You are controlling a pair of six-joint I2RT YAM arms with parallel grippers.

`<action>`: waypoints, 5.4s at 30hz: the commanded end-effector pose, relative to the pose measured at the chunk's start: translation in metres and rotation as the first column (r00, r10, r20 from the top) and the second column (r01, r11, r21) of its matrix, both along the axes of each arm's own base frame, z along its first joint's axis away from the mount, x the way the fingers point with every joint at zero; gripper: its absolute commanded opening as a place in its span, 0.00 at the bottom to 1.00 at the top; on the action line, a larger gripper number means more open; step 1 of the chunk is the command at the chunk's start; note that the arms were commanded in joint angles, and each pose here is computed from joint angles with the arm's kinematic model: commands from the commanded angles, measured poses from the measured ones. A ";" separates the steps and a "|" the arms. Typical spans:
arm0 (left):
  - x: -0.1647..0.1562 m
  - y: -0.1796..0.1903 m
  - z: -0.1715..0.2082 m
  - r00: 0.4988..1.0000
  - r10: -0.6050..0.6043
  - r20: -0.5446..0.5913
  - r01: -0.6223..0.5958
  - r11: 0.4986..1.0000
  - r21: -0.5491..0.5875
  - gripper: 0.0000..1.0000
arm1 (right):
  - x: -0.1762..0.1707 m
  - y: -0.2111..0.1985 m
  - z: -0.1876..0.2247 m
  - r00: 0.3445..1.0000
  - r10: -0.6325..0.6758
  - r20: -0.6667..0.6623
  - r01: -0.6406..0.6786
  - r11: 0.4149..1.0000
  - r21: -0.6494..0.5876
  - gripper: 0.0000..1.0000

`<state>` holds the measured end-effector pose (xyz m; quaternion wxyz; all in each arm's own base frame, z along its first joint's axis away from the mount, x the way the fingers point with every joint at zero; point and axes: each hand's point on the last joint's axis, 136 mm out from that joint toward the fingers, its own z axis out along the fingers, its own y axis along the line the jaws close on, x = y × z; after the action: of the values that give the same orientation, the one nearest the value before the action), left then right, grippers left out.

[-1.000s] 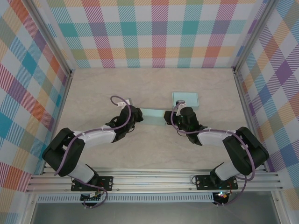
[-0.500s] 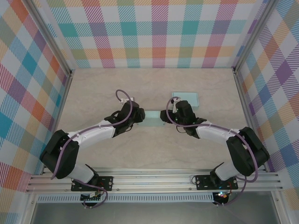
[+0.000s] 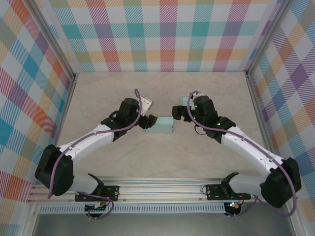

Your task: Fold the paper box

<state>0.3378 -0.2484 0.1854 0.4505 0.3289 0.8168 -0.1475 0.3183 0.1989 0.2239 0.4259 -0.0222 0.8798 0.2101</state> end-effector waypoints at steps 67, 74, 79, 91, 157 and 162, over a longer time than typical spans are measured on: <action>0.139 -0.041 -0.131 0.778 -0.562 0.282 0.058 0.511 0.858 0.40 | -0.060 -0.075 0.012 0.983 -0.184 0.011 0.185 0.983 -0.021 1.00; 0.124 -0.030 -0.130 0.799 -0.544 0.257 0.076 0.514 0.854 0.59 | -0.057 -0.077 0.011 0.981 -0.195 0.020 0.196 0.980 -0.040 1.00; 0.112 -0.024 -0.119 0.805 -0.536 0.254 0.076 0.518 0.852 0.82 | -0.054 -0.074 0.010 0.981 -0.192 0.017 0.192 0.980 -0.042 1.00; 0.061 -0.022 -0.055 0.839 -0.430 0.335 -0.021 0.588 0.808 1.00 | -0.049 -0.079 0.021 0.979 -0.202 0.025 0.204 0.973 -0.110 1.00; 0.050 0.224 -0.102 0.699 0.699 0.151 -0.678 0.715 -0.170 1.00 | 0.033 -0.169 -0.074 0.859 -0.175 0.481 0.329 0.909 -0.257 1.00; 0.061 0.234 -0.108 0.724 0.689 0.028 -0.672 0.714 -0.195 1.00 | 0.037 -0.165 -0.078 0.860 -0.147 0.488 0.307 0.914 -0.265 1.00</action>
<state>0.3931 -0.0153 0.0781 0.5509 -0.0304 0.8339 0.0119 0.3514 0.0306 0.1363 0.6115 -0.0227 0.7908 -0.0118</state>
